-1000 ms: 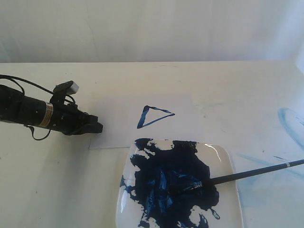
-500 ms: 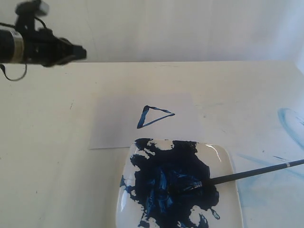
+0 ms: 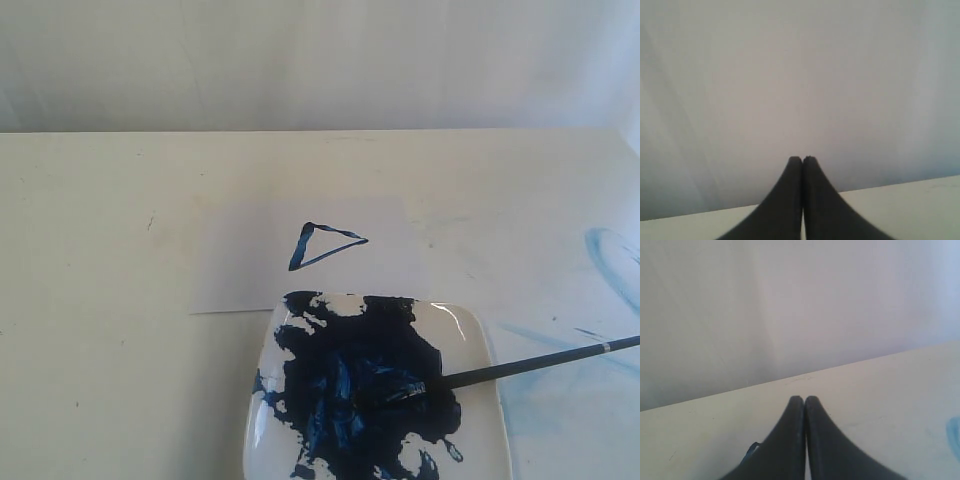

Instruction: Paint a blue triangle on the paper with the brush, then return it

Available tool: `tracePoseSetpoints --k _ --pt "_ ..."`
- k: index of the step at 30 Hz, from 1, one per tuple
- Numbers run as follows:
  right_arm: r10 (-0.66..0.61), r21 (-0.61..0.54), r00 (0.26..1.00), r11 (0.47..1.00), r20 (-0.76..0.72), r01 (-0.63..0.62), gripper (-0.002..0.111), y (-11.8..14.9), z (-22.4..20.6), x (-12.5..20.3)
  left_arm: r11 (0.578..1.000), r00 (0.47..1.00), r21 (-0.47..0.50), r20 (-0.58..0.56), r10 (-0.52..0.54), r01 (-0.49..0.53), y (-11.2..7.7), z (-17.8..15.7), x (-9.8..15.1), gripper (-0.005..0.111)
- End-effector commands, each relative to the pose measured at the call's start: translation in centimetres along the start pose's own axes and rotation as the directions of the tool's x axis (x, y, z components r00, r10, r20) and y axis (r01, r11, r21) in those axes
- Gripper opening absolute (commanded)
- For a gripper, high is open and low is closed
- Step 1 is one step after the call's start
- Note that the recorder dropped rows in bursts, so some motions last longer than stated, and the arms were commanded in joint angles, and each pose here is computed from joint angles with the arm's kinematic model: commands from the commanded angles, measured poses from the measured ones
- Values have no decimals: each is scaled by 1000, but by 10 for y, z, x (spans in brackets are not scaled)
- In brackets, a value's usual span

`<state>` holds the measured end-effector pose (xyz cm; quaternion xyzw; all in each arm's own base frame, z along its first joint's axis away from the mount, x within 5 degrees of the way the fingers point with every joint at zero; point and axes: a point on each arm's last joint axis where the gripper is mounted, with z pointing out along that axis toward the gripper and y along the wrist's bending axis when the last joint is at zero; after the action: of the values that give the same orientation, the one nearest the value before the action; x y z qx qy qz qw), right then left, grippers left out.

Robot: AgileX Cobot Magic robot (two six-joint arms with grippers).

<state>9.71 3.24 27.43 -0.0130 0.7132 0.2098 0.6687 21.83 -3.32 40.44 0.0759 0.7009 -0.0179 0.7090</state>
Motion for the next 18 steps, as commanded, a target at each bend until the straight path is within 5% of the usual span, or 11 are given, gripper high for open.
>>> tracePoseSetpoints --k 1,6,14,18 --pt "-17 10 1000 1000 5 17 0 -1 -1 -1 994 999 -106 33 16 -12 10 -35 7 0" --pt "-17 9 1000 1000 7 17 0 -1 -1 -1 996 999 -92 47 15 -11 9 -50 12 0" --pt "-17 9 1000 1000 7 17 0 -1 -1 -1 994 999 109 50 13 -19 -10 -51 12 0" --pt "-17 9 1000 1000 7 17 0 -1 -1 -1 990 999 137 50 13 -20 -12 -51 12 0"
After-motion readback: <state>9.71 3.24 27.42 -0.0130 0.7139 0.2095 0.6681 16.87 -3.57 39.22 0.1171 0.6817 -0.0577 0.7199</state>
